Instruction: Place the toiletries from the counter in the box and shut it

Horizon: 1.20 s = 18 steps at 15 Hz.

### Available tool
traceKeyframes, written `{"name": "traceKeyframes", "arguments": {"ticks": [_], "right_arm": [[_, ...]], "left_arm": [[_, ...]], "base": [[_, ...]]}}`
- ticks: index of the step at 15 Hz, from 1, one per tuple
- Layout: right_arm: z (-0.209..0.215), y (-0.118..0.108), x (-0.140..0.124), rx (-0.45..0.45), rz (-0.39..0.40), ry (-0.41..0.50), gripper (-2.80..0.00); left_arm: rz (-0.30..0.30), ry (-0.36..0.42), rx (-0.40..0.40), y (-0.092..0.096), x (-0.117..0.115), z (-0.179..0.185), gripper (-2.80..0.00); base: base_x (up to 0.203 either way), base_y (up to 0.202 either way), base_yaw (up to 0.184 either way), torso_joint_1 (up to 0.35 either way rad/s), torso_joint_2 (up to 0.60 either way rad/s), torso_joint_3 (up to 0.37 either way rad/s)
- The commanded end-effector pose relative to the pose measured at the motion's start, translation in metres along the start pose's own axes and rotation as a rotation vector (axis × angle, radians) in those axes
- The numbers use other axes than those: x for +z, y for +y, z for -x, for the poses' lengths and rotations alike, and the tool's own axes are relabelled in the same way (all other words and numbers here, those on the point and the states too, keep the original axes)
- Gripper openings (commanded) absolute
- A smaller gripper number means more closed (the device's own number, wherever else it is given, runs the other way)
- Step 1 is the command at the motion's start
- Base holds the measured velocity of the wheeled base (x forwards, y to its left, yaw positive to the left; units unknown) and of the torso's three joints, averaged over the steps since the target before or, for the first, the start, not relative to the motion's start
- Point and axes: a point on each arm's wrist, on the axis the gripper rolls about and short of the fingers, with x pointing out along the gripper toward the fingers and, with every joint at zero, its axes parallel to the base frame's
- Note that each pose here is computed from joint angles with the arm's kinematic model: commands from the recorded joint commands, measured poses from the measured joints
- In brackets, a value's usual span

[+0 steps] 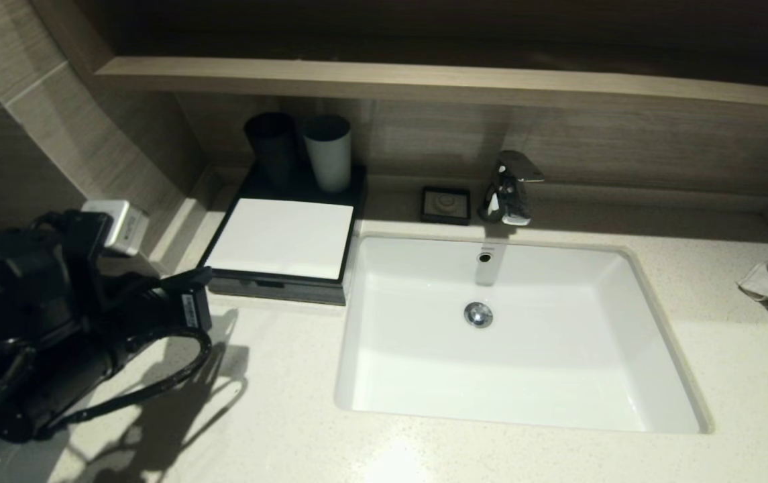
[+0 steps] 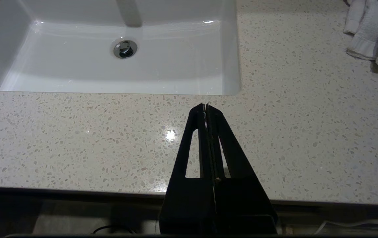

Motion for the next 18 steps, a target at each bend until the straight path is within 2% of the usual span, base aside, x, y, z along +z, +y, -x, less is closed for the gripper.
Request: {"name": "traceKeyframes", "arguments": {"ticks": [1,3,6,11,14,18], "right_arm": [[0.0,0.0,0.0,0.0,0.0,0.002,-2.8],[0.0,0.0,0.0,0.0,0.0,0.002,-2.8],[0.0,0.0,0.0,0.0,0.0,0.002,-2.8],[0.0,0.0,0.0,0.0,0.0,0.0,-2.8],[0.0,0.0,0.0,0.0,0.0,0.002,-2.8],[0.0,0.0,0.0,0.0,0.0,0.002,-2.8]], "left_arm": [[0.005,-0.017,0.004,0.004,-0.003,0.02,-2.8],[0.002,0.013,0.013,0.006,-0.014,0.025,-2.8],[0.008,-0.005,0.048,0.011,-0.016,0.042,-2.8],[0.021,-0.053,0.069,0.022,-0.024,0.08,-2.8],[0.033,-0.09,0.142,0.037,-0.032,0.103,-2.8],[0.039,-0.129,0.136,0.047,-0.051,0.139,-2.8]], "base": [[0.0,0.0,0.0,0.0,0.0,0.0],[0.0,0.0,0.0,0.0,0.0,0.0],[0.0,0.0,0.0,0.0,0.0,0.0],[0.0,0.0,0.0,0.0,0.0,0.0],[0.0,0.0,0.0,0.0,0.0,0.0],[0.0,0.0,0.0,0.0,0.0,0.0]]}}
